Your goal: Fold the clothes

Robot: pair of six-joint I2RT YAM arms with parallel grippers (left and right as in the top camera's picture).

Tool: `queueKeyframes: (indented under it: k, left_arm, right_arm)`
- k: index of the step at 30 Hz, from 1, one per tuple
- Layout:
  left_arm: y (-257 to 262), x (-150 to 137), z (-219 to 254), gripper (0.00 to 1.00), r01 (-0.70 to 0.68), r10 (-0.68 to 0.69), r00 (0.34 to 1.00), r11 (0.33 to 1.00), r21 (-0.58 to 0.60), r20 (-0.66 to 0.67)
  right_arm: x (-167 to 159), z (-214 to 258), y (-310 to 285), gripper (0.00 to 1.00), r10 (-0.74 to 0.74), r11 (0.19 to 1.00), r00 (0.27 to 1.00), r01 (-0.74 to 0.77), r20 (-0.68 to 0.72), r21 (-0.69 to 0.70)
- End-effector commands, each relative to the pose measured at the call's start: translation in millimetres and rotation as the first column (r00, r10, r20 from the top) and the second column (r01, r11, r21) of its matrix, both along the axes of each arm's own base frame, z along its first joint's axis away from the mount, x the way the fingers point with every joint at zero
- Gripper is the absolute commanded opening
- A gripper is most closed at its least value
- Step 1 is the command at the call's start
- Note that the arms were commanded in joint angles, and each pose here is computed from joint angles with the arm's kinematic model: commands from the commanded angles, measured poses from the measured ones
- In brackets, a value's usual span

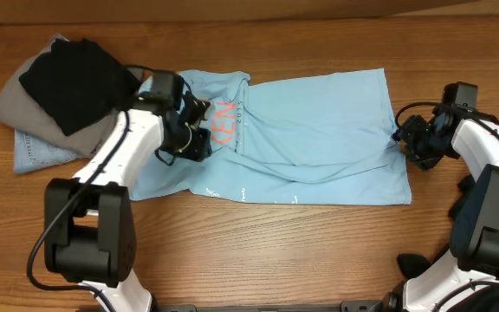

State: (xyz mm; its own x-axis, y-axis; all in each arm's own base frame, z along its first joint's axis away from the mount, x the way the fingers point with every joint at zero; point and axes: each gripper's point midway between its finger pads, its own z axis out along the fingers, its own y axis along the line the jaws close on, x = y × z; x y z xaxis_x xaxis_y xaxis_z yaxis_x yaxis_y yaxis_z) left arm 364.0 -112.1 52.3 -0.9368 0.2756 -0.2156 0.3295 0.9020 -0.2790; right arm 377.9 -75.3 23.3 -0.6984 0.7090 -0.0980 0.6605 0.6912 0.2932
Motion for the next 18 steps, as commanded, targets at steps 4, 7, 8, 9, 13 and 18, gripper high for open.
queueKeyframes:
  k: [4,7,8,9,13,18]
  left_arm:
    - [21,5,-14,0.28,-0.001,-0.001,1.0,0.993,0.119,0.021]
    - [25,5,-15,0.3,0.0,-0.003,1.0,0.99,0.143,0.022]
    - [25,6,-14,0.31,0.001,-0.005,1.0,0.99,0.142,0.028]
    - [23,7,-14,0.33,0.002,-0.007,0.999,0.991,0.133,0.034]
    - [17,8,-14,0.36,0.013,-0.018,0.999,0.992,0.122,0.04]
    - [17,1,-21,0.39,0.024,-0.028,0.999,0.989,0.143,0.028]
  right_arm:
    - [4,38,-17,0.64,-0.038,0.999,0.996,0.038,0.086,0.0]
    - [2,62,-13,0.64,-0.012,1.0,0.991,0.013,0.134,-0.007]
    - [1,71,-11,0.65,-0.008,1.0,0.989,0.009,0.15,-0.006]
    - [0,79,-9,0.65,-0.002,1.0,0.986,0.002,0.168,-0.005]
    - [-1,113,2,0.66,0.017,0.999,0.966,-0.024,0.256,0.023]
    - [-5,147,21,0.66,0.068,0.993,0.933,-0.096,0.354,0.063]
